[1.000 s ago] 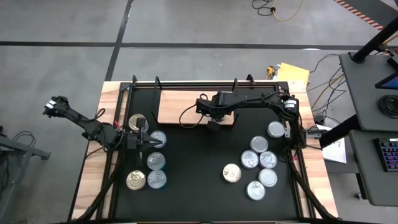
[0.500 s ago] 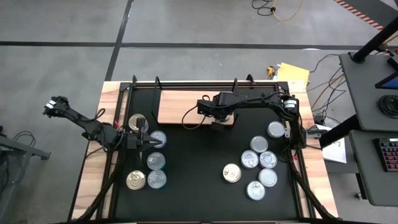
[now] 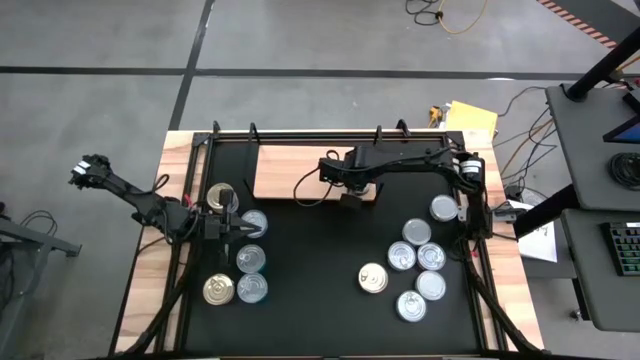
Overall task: Stack canned seafood by type on shelf
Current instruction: Put the green tuna can on the shelf
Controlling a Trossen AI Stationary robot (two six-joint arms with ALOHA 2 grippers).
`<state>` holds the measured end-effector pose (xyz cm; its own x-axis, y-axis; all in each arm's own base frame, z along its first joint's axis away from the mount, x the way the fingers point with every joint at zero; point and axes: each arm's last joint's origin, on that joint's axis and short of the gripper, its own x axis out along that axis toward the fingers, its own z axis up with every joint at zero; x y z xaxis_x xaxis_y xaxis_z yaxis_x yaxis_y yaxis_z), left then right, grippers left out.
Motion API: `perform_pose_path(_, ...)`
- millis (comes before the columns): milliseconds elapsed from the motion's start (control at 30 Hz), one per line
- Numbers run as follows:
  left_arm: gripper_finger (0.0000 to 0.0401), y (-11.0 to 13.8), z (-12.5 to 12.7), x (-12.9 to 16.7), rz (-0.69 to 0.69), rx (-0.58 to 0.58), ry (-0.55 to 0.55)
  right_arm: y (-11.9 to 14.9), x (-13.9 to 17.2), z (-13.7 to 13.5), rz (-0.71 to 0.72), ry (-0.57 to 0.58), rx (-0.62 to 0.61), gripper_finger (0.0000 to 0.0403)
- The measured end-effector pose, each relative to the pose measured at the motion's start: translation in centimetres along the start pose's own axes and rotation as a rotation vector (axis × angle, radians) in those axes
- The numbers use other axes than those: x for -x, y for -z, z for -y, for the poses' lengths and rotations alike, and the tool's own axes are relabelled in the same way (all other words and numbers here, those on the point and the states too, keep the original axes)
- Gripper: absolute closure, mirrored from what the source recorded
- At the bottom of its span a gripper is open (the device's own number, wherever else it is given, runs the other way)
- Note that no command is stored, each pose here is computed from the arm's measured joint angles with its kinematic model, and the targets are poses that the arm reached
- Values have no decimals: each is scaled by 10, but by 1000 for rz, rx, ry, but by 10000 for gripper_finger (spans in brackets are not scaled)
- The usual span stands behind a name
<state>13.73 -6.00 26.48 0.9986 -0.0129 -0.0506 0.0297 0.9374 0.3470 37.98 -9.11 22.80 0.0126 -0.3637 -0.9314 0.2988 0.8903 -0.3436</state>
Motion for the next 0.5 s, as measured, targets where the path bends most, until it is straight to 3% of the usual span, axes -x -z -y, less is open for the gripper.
perform_pose_path(200, 401, 0, 0, 0, 0, 9, 0, 10, 40, -3, 110, -12, -47, 394)
perform_pose_path(367, 401, 2, 2, -3, -15, 52, 6, 28, 94, -28, 284, -47, -30, 394)
perform_pose_path(500, 401, 5, 8, -11, -45, 113, 14, 51, 138, -55, 480, 9, -6, 394)
